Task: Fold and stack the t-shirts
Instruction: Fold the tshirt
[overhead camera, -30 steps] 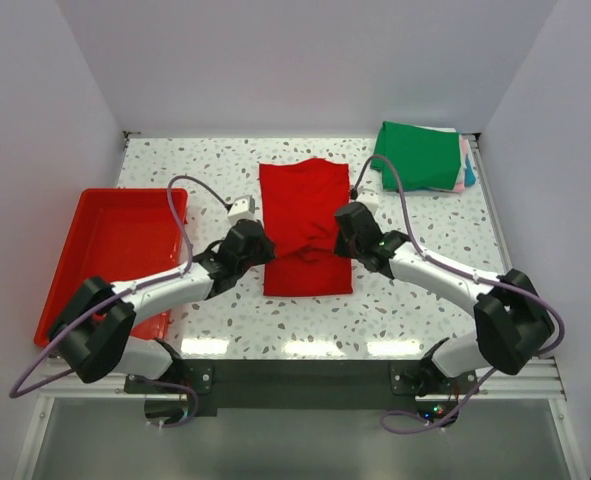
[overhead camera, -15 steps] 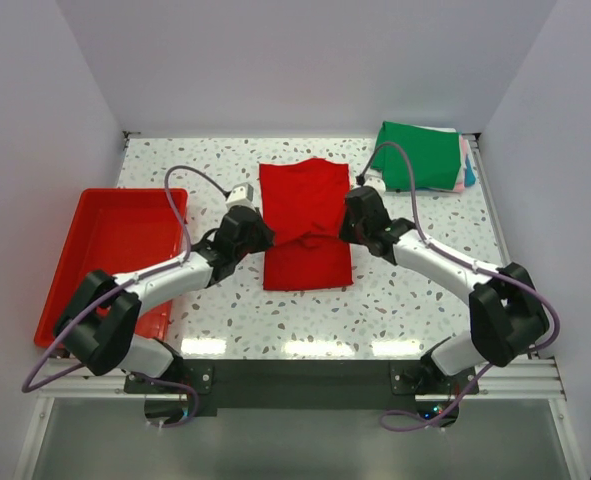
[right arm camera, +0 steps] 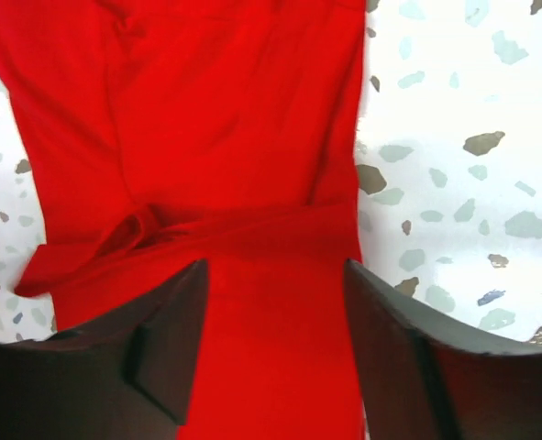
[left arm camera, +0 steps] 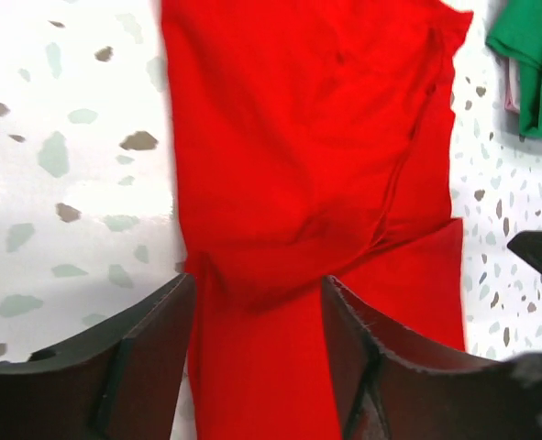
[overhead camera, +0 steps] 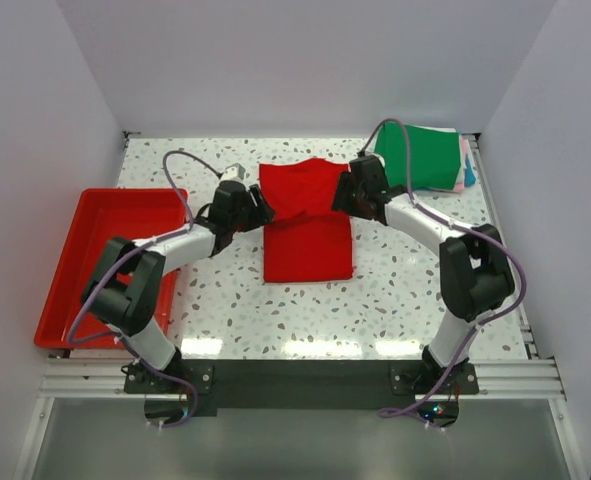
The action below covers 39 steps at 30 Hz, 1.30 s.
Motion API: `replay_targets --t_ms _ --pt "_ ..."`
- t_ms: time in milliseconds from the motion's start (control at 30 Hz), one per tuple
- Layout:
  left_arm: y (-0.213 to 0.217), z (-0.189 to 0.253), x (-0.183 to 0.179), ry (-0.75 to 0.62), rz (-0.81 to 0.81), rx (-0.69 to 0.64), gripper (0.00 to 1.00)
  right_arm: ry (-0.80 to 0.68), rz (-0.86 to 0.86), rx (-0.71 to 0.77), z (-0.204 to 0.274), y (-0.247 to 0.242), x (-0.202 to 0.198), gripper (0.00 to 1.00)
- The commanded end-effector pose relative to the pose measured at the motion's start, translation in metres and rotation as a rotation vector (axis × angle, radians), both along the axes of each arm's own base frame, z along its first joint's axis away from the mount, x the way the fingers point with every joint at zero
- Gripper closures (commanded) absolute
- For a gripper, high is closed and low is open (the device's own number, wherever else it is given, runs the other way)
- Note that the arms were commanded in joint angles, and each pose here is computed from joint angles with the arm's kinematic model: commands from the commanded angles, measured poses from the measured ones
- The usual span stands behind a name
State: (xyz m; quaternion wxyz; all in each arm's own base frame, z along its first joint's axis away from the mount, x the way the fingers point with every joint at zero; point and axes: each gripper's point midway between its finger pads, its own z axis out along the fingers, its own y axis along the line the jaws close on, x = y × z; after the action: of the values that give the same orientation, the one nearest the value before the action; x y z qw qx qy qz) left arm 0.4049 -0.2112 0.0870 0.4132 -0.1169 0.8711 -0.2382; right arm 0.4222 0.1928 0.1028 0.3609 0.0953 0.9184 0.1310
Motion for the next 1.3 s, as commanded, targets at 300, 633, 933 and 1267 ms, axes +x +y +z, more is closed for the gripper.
replay_targets --t_ms 300,633,933,1267 --pt "-0.016 0.035 -0.04 -0.053 -0.082 -0.073 0.65 -0.017 0.064 0.042 0.023 0.001 -0.047 0.39" --pt "-0.055 -0.016 -0.07 0.072 -0.122 -0.047 0.98 0.098 0.123 0.061 -0.026 0.031 -0.12 0.63" --pt "-0.029 -0.083 -0.133 0.236 -0.05 0.017 1.0 0.176 0.077 0.037 -0.074 0.001 -0.163 0.71" --pt "-0.015 -0.104 -0.181 0.287 -0.063 0.056 1.0 0.201 0.081 0.06 -0.083 -0.011 -0.195 0.78"
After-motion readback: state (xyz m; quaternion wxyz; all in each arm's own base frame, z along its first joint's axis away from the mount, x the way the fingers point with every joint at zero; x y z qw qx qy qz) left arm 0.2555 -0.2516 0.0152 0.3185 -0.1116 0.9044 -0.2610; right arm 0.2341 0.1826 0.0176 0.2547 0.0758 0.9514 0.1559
